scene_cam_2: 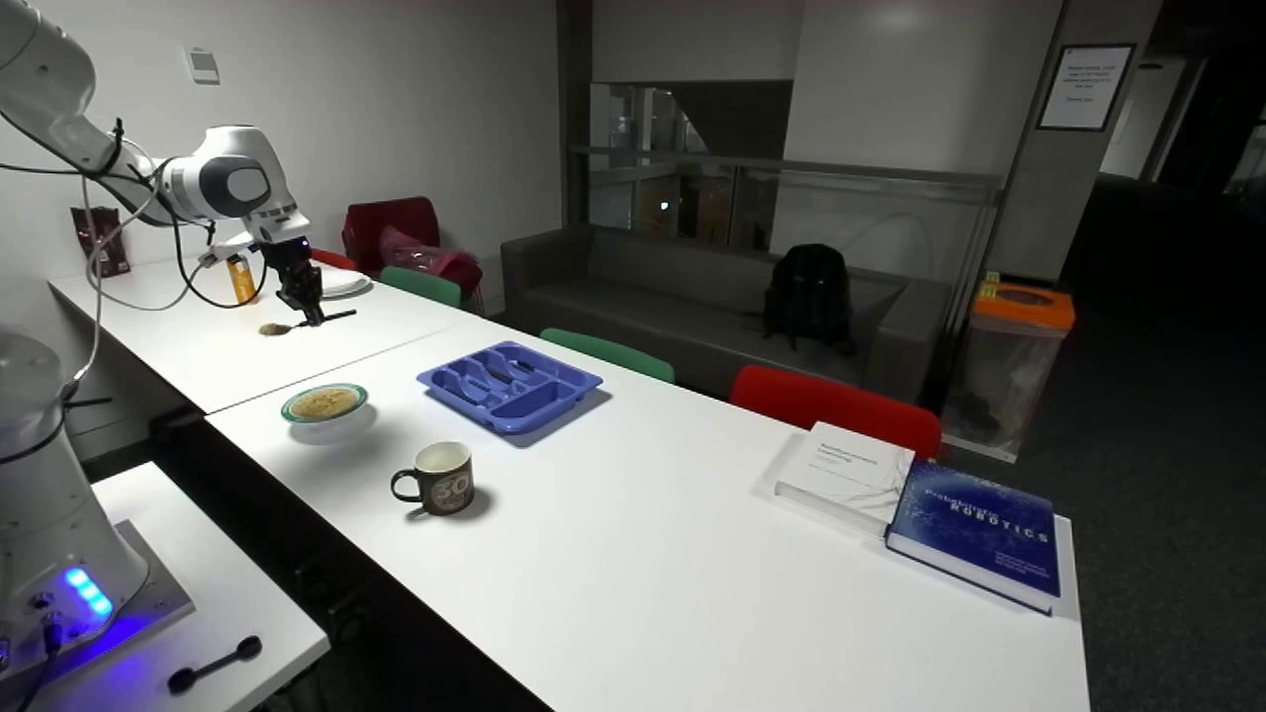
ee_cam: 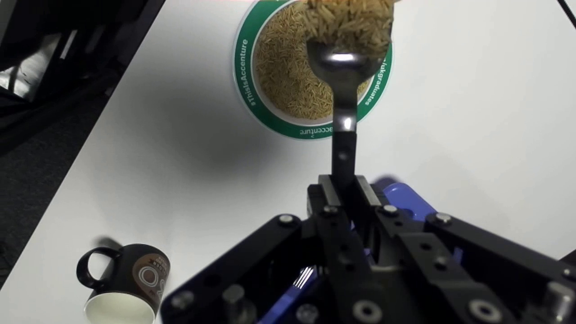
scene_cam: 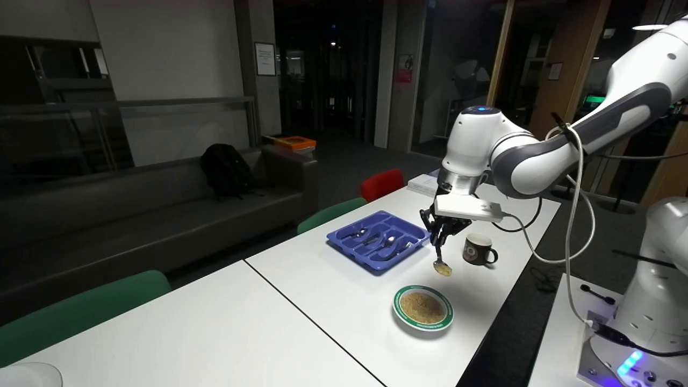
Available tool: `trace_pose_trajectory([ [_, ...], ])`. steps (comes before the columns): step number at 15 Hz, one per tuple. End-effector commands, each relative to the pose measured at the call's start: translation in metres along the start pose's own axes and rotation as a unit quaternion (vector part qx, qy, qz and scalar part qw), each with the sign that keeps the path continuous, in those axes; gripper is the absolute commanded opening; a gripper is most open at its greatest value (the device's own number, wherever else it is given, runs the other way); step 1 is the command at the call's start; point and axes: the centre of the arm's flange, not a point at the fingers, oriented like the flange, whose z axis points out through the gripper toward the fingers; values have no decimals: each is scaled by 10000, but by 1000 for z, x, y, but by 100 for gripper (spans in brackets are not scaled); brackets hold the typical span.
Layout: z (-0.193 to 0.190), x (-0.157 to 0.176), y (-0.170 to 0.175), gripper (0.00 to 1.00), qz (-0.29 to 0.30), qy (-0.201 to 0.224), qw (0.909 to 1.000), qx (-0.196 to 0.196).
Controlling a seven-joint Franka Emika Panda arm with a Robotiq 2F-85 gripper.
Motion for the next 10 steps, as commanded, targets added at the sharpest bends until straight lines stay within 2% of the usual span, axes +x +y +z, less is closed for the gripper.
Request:
trace_pose_trajectory([
  [1,-13,4,22,3,207,-46,9997,125],
  [5,-12,10,26,3,332,-79,9993,119],
  [6,-5,7,12,13,264,-65,9996,50],
  [10,-3,9,14,13,303,-77,9995,32],
])
